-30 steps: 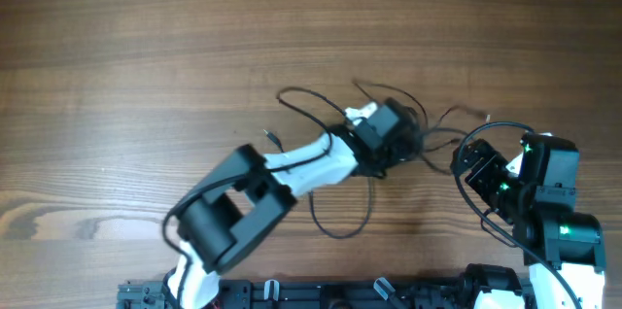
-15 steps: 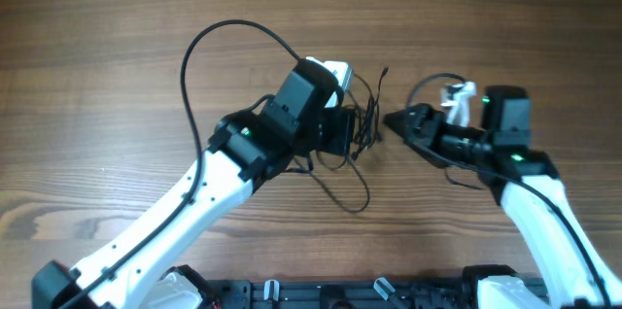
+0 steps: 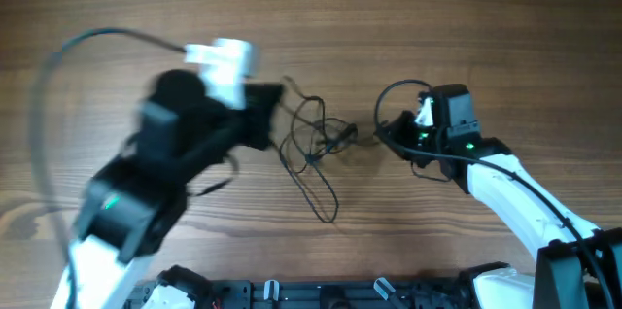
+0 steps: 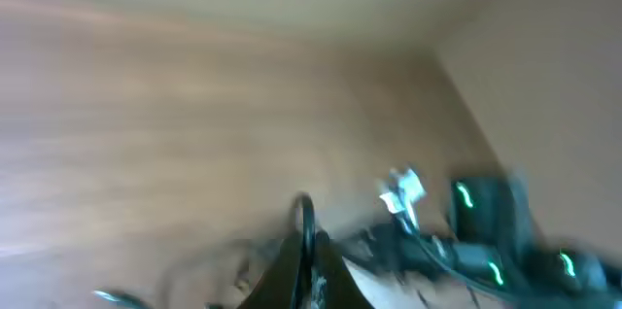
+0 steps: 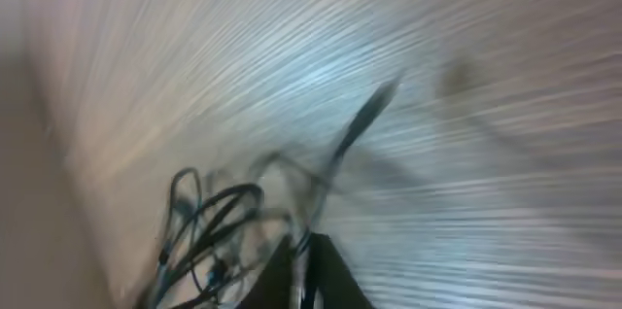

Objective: Untangle cables

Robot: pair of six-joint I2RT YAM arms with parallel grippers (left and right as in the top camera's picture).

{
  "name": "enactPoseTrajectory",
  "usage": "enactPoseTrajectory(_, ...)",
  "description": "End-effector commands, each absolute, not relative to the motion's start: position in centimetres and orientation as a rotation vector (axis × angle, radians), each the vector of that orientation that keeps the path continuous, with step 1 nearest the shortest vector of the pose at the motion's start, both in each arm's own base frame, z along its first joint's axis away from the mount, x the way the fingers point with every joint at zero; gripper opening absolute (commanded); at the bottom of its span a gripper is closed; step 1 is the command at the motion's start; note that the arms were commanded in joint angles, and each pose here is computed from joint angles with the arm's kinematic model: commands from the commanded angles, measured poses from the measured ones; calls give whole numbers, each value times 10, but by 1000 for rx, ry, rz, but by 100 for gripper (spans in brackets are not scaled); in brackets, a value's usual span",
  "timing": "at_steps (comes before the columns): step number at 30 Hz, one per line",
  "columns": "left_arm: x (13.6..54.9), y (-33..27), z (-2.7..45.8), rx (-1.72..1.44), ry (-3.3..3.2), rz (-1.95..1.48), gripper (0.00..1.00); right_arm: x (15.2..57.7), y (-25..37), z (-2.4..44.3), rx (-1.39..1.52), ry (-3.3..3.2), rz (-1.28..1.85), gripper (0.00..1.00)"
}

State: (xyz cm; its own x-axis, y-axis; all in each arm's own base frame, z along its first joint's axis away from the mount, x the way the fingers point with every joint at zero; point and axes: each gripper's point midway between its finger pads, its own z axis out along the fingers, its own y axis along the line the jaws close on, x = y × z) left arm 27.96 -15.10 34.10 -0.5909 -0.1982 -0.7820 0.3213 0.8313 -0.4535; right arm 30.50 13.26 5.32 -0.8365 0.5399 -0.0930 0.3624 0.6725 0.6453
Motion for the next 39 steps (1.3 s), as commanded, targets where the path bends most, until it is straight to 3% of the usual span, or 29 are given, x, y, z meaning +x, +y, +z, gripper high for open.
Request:
enactPoseTrajectory(1, 282, -69, 372, -158, 1939, -554, 4, 314, 81, 45, 807, 2573, 731, 4)
enactPoseTrajectory(10, 301, 45, 342, -808, 1885, -457, 4, 294, -32, 59, 1129, 2416, 596, 4)
enactPoseTrajectory(13, 316, 34, 324, -817, 1966, -589, 5, 297, -13, 73, 910, 2435, 771, 8)
enactPoseTrajectory(14, 323, 23, 316, -795, 2012, -663, 8, 297, -4, 77, 832, 2443, 822, 15)
enactPoseTrajectory(18, 346, -19, 275, -719, 2204, -881, 24, 298, 37, 100, 477, 2412, 1047, 70)
enactPoseTrajectory(20, 355, -40, 254, -694, 2294, -943, 30, 292, 77, 128, 141, 2310, 1257, 74)
enactPoseTrajectory(23, 363, -71, 231, -631, 2388, -983, 34, 289, 110, 147, -61, 2238, 1366, 73)
enactPoseTrajectory(25, 365, -93, 225, -562, 2427, -1007, 41, 298, 116, 146, -53, 2253, 1315, 100)
enactPoseTrajectory(28, 354, -138, 230, -237, 2448, -1055, 57, 324, 89, 136, 239, 2329, 1108, 100)
enactPoseTrajectory(30, 343, -165, 232, -74, 2459, -1071, 77, 334, 68, 141, 404, 2343, 996, 100)
enactPoseTrajectory(33, 322, -208, 233, 252, 2433, -1056, 80, 325, 47, 154, 664, 2401, 922, 100)
enactPoseTrajectory(39, 323, -259, 217, 585, 2323, -796, 82, 287, 13, 150, 829, 2594, 617, 100)
